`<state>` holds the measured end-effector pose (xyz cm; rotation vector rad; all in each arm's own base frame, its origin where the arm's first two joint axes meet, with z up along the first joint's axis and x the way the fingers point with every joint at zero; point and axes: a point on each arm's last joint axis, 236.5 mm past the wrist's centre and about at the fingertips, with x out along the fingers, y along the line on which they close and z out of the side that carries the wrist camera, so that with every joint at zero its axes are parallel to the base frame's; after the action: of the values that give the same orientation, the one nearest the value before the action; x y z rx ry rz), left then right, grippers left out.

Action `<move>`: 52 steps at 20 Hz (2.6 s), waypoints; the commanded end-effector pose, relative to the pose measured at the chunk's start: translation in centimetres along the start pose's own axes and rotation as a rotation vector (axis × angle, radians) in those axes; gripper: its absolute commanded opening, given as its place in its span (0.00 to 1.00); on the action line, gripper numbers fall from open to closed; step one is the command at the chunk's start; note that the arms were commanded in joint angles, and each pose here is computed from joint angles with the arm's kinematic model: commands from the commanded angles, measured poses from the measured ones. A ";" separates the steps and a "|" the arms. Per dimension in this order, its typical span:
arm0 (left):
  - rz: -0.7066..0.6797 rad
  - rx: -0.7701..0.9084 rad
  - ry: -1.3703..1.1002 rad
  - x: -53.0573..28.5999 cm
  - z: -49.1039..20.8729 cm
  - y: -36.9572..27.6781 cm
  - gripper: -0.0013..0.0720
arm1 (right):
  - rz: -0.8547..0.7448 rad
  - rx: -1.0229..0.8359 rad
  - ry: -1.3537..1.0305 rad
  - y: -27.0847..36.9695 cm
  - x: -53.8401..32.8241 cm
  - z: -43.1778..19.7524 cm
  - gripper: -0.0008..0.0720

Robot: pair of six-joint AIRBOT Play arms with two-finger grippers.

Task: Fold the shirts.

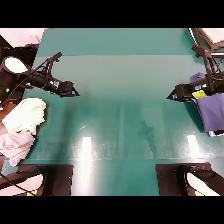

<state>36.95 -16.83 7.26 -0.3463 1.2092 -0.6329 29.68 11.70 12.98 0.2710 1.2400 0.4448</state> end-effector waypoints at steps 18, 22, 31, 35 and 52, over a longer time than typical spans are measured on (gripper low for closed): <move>1.064 0.061 0.120 -11.9 -7.2 22.7 0.80 | -0.011 -0.001 -0.054 -0.2 -0.1 1.3 0.04; 1.062 0.055 0.178 -9.3 -8.0 24.9 0.80 | -0.011 -0.001 -0.053 -0.2 -0.1 1.2 0.04; 1.080 -0.009 0.136 -11.7 -5.0 23.4 0.05 | -0.008 -0.001 -0.082 -0.2 -0.1 1.9 0.04; 0.928 0.053 -0.218 -19.3 3.0 13.2 0.05 | -0.004 -0.021 -0.129 0.6 -1.4 3.1 0.04; -0.180 0.626 -0.301 -13.1 2.9 -22.4 0.05 | 0.000 -0.114 -0.374 3.8 -8.1 8.3 0.04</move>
<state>31.57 -22.12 33.77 -0.0411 0.5605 -0.9129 34.97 11.62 23.87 0.2453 0.8477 0.4372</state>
